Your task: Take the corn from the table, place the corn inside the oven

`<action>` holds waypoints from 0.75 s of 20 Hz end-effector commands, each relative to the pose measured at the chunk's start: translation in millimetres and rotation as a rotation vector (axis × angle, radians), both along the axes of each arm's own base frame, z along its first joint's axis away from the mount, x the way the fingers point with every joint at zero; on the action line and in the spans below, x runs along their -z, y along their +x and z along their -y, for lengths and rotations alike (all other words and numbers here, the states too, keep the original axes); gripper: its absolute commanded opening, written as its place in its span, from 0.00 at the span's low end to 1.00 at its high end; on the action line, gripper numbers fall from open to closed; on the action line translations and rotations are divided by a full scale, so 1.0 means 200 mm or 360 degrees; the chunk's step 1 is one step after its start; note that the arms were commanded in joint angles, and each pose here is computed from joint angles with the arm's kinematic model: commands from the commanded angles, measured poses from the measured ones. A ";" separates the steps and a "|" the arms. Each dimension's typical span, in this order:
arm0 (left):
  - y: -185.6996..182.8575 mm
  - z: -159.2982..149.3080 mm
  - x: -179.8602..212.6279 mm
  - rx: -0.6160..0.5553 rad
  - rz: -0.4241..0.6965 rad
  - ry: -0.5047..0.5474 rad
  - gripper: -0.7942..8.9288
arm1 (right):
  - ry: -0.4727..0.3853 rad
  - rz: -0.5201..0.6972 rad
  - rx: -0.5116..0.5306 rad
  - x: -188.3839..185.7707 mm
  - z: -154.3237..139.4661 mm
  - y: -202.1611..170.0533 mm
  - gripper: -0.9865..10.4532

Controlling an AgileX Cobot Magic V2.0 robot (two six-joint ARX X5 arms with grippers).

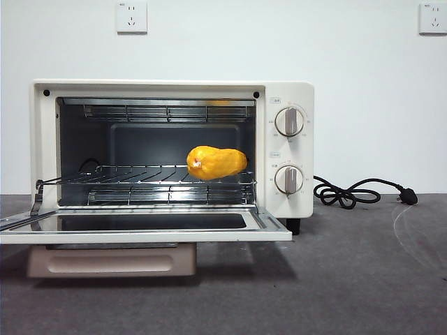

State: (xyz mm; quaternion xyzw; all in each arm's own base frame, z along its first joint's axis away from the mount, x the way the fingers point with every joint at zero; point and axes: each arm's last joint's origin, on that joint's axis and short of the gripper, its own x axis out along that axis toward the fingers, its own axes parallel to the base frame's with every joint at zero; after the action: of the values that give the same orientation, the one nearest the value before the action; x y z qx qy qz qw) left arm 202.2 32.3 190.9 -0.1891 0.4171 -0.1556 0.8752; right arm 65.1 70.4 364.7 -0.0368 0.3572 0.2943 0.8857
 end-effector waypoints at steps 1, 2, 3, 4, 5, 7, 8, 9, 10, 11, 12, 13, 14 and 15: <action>0.04 -0.01 0.08 0.0006 -0.0102 -0.0038 0.07 | 0.0002 0.0024 -0.0008 0.00 0.00 0.00 0.08; 0.06 -0.01 0.12 0.0020 -0.0135 -0.0058 0.07 | 0.0007 0.0028 -0.0008 0.00 0.00 0.00 0.08; 0.07 0.00 0.14 0.0031 -0.0162 -0.0065 0.07 | 0.0012 0.0033 -0.0008 0.00 0.00 0.00 0.08; 0.09 0.00 0.17 0.0036 -0.0184 -0.0067 0.07 | 0.0012 0.0033 -0.0008 0.00 0.00 0.00 0.08; 0.10 0.00 0.19 0.0037 -0.0204 -0.0075 0.07 | 0.0012 0.0033 -0.0008 0.00 0.00 0.00 0.08; 0.11 0.00 0.22 0.0063 -0.0228 -0.0118 0.07 | 0.0012 0.0033 -0.0008 0.00 0.00 0.00 0.08; 0.12 0.00 0.24 0.0077 -0.0245 -0.0132 0.07 | 0.0013 0.0033 -0.0008 -0.01 0.00 0.00 0.08; 0.12 0.01 0.25 0.0085 -0.0272 -0.0137 0.07 | 0.0013 0.0033 -0.0007 -0.01 0.00 0.00 0.08; 0.12 0.01 0.27 0.0099 -0.0297 -0.0140 0.07 | 0.0013 0.0033 -0.0007 -0.01 0.00 0.00 0.08; 0.13 0.02 0.29 0.0121 -0.0322 -0.0156 0.07 | 0.0013 0.0033 -0.0007 -0.01 0.00 0.00 0.08; 0.13 0.04 0.31 0.0146 -0.0340 -0.0163 0.07 | 0.0013 0.0033 -0.0007 -0.01 0.00 0.00 0.08; 0.13 0.05 0.32 0.0169 -0.0352 -0.0160 0.07 | 0.0013 0.0033 -0.0007 -0.01 0.00 0.00 0.08; 0.14 0.06 0.32 0.0188 -0.0359 -0.0159 0.07 | 0.0013 0.0033 -0.0007 -0.01 0.00 0.00 0.08; 0.14 0.07 0.32 0.0203 -0.0360 -0.0161 0.07 | 0.0013 0.0034 -0.0006 -0.01 0.00 0.00 0.08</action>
State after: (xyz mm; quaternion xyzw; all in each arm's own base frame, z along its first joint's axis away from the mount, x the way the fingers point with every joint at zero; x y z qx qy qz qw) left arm 230.3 18.6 128.2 -0.2266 0.5162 -0.2032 0.8006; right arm 65.4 70.8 365.7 -0.0334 0.3513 0.2959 0.8876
